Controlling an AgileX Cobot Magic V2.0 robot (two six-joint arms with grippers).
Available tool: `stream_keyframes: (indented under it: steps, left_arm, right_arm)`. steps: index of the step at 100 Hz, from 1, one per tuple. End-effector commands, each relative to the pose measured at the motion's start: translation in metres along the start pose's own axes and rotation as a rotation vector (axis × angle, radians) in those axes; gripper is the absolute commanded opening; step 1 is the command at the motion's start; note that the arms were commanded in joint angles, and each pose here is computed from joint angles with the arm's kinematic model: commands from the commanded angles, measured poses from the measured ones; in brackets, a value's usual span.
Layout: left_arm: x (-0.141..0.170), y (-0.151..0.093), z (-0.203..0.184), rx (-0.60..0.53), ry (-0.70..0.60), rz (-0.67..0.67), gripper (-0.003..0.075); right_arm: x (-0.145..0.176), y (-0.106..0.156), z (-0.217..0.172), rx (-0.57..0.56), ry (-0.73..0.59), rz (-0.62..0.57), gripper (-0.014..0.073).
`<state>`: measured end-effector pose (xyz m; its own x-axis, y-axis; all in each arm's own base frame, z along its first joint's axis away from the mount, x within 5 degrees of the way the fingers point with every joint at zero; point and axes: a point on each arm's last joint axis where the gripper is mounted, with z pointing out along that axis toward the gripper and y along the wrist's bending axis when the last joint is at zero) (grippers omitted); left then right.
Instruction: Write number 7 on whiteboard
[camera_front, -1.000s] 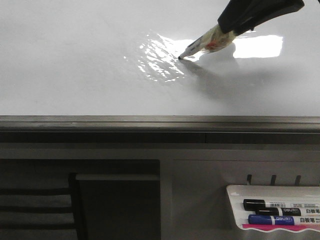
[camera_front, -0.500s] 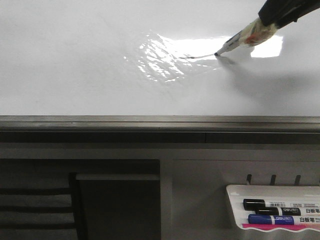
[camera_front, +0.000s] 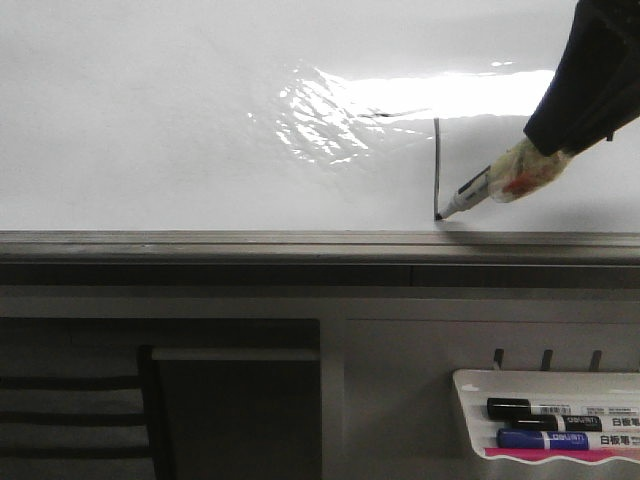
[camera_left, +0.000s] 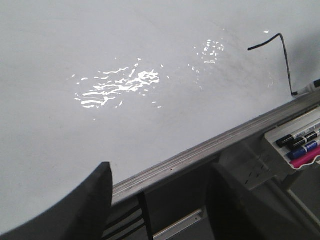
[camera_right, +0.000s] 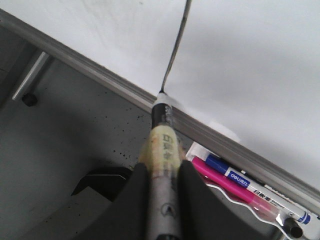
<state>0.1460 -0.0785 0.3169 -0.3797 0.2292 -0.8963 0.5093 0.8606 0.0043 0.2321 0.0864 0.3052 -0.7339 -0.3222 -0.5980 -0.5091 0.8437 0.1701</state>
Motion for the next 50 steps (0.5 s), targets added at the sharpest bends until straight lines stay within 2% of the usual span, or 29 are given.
stream_keyframes:
  steps: [1,8,18,23,30,37,50]
  left_arm:
    - [-0.017,-0.005,-0.002,0.026,-0.064,0.031,0.0386]
    - [-0.023,-0.016,0.003,0.093,-0.008,0.107,0.0386]
    - [-0.031,-0.04,0.014,0.222,0.076,0.274,0.0386]
    - [-0.035,-0.056,0.022,0.295,0.114,0.38,0.0386]
    - [-0.039,-0.075,0.034,0.371,0.139,0.476,0.0386]
    - [-0.045,-0.091,0.046,0.417,0.148,0.519,0.0386]
    - [-0.063,-0.108,0.067,0.442,0.144,0.536,0.0386]
  right_arm:
    - [-0.016,0.013,-0.022,-0.061,-0.099,-0.065,-0.0053]
    - [-0.018,0.026,-0.033,-0.175,-0.1,-0.17,-0.0053]
    - [-0.016,0.044,-0.048,-0.344,-0.103,-0.413,-0.0053]
    - [-0.017,0.049,-0.054,-0.387,-0.127,-0.498,-0.0053]
    - [-0.019,0.051,-0.059,-0.381,-0.147,-0.57,-0.0053]
    - [-0.019,0.05,-0.061,-0.353,-0.152,-0.614,-0.0053]
    - [-0.017,0.046,-0.06,-0.319,-0.136,-0.707,-0.0053]
